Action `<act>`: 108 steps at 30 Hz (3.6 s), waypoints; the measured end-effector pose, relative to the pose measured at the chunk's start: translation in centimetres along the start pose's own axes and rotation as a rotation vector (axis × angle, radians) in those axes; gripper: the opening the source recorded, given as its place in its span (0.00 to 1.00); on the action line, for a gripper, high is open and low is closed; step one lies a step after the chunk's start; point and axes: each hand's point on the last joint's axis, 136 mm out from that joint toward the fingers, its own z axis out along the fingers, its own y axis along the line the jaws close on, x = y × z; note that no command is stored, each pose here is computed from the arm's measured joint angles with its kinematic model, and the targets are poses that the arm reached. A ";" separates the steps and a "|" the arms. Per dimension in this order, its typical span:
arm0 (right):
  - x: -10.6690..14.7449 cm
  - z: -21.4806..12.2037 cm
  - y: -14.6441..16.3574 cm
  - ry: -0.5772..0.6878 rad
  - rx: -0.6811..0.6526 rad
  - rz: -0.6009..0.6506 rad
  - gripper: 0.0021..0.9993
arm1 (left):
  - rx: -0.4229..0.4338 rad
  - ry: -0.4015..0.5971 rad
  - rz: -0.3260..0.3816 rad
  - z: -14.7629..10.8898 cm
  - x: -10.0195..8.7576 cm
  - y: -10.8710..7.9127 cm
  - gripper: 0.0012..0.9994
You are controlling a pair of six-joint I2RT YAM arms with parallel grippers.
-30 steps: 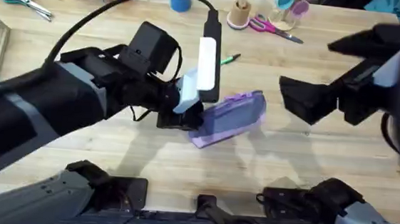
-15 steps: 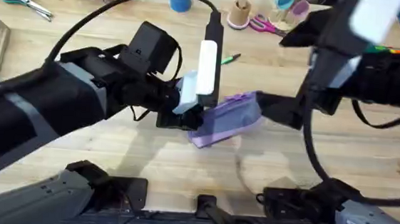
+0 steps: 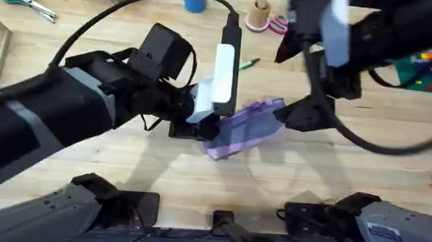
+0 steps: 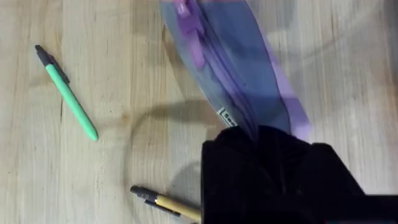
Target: Unzip the bag, pick up the pens from the table one at a time and place them inside, then zip the bag closed.
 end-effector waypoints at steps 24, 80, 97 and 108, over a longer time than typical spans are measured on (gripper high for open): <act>1.9 3.3 -1.0 0.112 -0.078 0.007 1.00 | 0.004 0.004 -0.004 -0.1 0.0 -0.1 0.04; 3.4 8.1 -0.2 -0.139 -0.282 0.039 1.00 | 0.002 0.005 -0.135 -0.1 -0.1 0.0 0.04; 4.1 9.4 0.2 -0.119 -0.340 0.066 0.53 | 0.002 0.005 -0.135 -0.1 -0.1 0.0 0.04; 4.2 9.4 0.2 -0.119 -0.338 0.064 0.04 | 0.004 0.002 -0.136 -0.1 -0.1 0.0 0.04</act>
